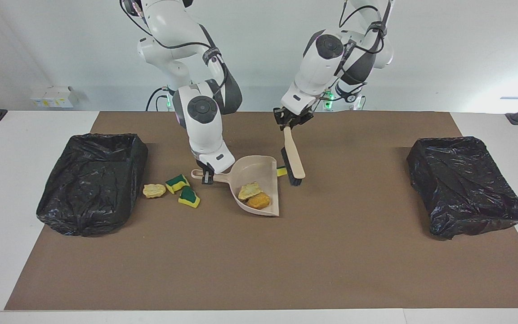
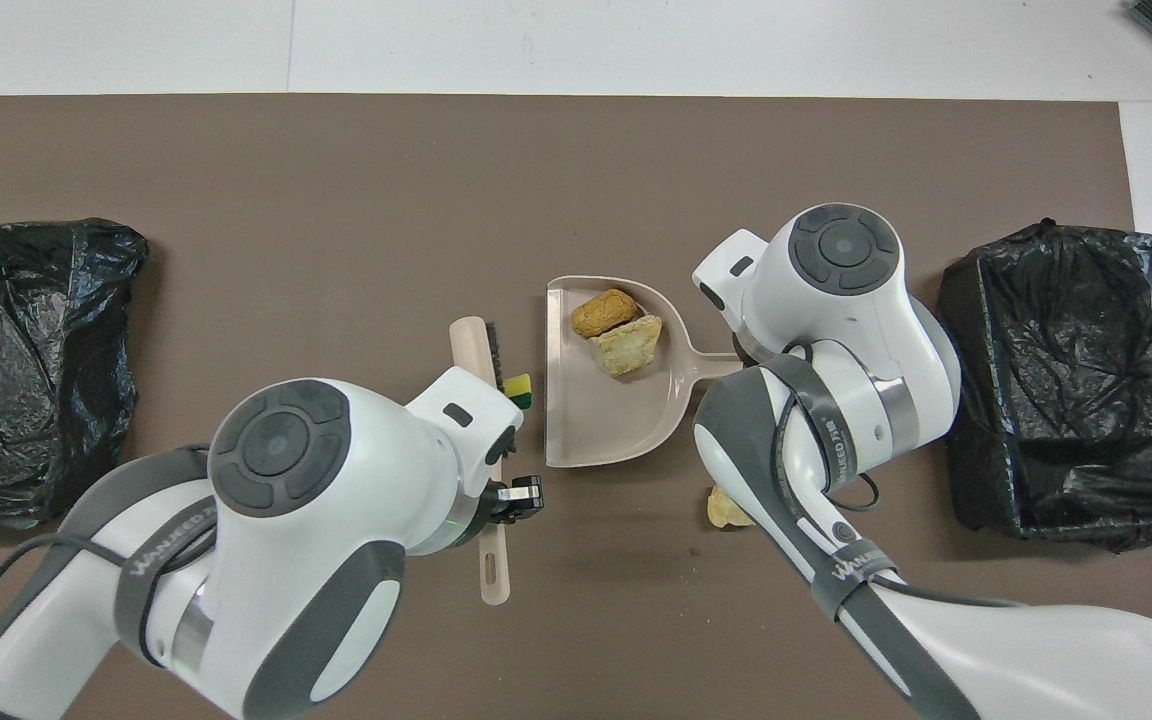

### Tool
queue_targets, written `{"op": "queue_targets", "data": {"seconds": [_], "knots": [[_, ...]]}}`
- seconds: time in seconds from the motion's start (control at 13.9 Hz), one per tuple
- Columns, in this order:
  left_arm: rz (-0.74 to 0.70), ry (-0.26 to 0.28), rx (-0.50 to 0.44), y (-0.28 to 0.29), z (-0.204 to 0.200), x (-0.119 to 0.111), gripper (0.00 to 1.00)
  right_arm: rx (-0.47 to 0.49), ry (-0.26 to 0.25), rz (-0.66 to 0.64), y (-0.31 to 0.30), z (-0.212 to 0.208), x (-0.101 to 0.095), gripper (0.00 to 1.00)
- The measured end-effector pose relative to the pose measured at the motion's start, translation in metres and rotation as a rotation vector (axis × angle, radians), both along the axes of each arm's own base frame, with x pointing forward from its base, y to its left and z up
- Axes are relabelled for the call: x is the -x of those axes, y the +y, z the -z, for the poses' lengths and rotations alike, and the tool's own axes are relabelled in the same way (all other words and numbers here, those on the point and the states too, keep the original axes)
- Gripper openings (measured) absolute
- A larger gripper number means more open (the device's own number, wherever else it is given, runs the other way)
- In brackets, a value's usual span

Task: Sweep and dump trash in bin
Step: 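Sweep the bread and sponge pieces into the dustpan with the left gripper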

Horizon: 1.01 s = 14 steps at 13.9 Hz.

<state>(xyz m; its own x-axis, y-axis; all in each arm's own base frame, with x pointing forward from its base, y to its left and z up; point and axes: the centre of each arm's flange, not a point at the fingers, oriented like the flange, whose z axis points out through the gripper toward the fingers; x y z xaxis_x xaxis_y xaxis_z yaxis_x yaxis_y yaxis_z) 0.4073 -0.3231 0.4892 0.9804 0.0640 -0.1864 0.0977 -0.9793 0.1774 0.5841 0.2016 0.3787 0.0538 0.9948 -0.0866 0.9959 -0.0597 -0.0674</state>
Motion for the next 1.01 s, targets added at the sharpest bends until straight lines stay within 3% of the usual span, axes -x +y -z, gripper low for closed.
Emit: {"op": "queue_targets", "data": {"seconds": [0.29,0.65,0.87,1.01], "knots": [[-0.053,0.007,-0.003,0.027,-0.003,-0.014,0.26,-0.001,0.001,-0.006,0.001,0.000,0.001,0.33],[-0.092,-0.078,0.028,0.018,0.036,-0.028,0.26,0.001,0.012,-0.031,0.014,0.010,0.010,0.33],[-0.057,-0.045,0.001,-0.006,0.073,-0.020,0.26,0.000,0.009,-0.047,0.022,0.019,0.016,0.33],[-0.045,0.005,-0.027,-0.004,0.079,-0.015,0.26,0.007,0.009,-0.053,0.029,0.023,0.021,0.33]]}}
